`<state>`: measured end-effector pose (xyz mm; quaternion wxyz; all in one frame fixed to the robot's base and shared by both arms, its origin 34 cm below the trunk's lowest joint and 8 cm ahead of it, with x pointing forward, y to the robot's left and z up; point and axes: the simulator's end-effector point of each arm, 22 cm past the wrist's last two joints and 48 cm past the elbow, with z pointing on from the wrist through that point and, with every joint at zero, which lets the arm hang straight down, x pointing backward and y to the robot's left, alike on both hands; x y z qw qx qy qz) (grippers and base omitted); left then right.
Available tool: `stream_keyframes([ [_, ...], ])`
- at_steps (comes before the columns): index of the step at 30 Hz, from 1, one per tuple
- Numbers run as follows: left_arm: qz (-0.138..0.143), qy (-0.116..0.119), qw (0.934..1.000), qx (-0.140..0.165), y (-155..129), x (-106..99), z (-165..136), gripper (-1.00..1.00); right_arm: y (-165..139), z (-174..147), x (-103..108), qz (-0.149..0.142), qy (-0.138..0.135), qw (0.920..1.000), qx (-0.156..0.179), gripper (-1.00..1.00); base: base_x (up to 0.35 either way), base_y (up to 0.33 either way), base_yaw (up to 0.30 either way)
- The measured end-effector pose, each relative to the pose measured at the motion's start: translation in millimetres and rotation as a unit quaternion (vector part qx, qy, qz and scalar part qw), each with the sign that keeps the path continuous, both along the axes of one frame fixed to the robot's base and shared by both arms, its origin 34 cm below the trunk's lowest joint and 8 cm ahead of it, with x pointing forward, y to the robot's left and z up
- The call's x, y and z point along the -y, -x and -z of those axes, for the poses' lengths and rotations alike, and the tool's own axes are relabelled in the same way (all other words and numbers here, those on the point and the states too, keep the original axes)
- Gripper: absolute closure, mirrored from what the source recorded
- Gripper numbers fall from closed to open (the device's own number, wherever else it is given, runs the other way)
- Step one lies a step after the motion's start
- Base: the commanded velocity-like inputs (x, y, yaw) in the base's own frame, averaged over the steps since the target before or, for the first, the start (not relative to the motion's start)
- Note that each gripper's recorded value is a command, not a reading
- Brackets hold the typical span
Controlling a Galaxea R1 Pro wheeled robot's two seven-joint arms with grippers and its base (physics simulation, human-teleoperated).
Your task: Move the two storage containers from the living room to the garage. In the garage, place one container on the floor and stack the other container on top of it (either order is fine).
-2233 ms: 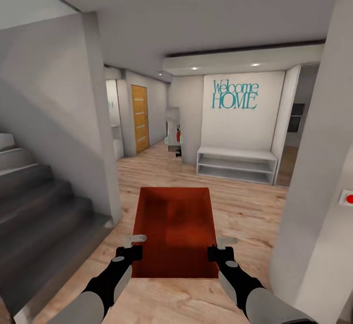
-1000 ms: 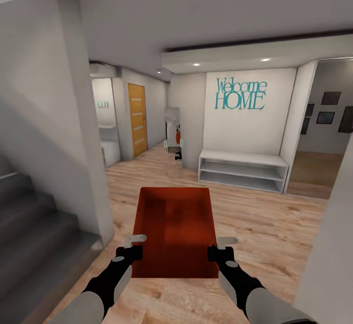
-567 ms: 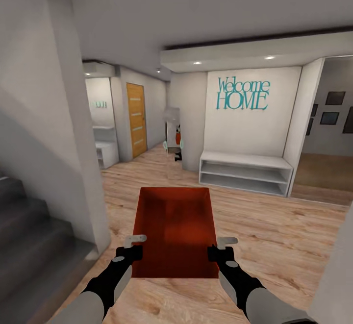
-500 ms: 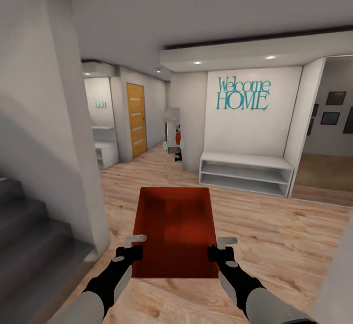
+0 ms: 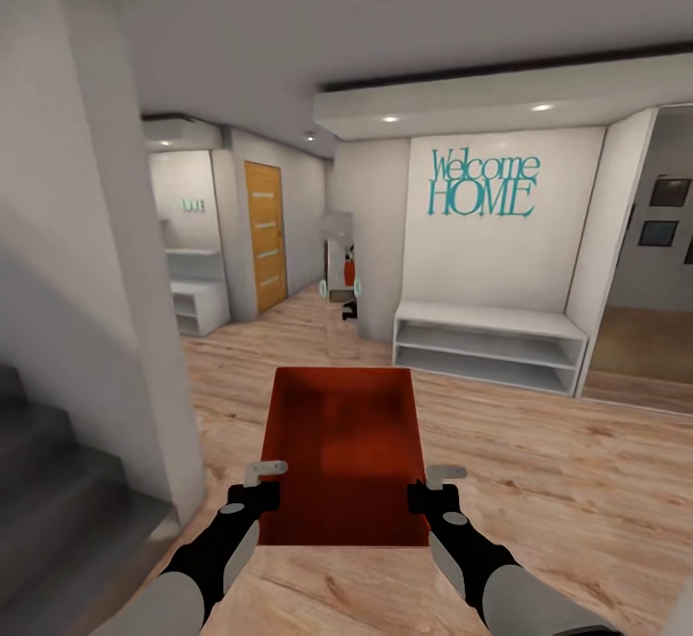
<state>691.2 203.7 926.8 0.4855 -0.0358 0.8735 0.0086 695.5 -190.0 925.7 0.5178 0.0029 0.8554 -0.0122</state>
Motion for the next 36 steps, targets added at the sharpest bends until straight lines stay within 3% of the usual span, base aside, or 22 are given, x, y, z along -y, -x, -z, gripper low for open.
stream_keyframes([
  [36, 0.0, 0.0, 1.0, 0.0, 0.0, 0.0, 0.0, 1.0, -0.1, -0.2, 0.0, 0.0, 0.0, 1.0, 0.0, 1.0, 0.323, 0.0, 0.0],
])
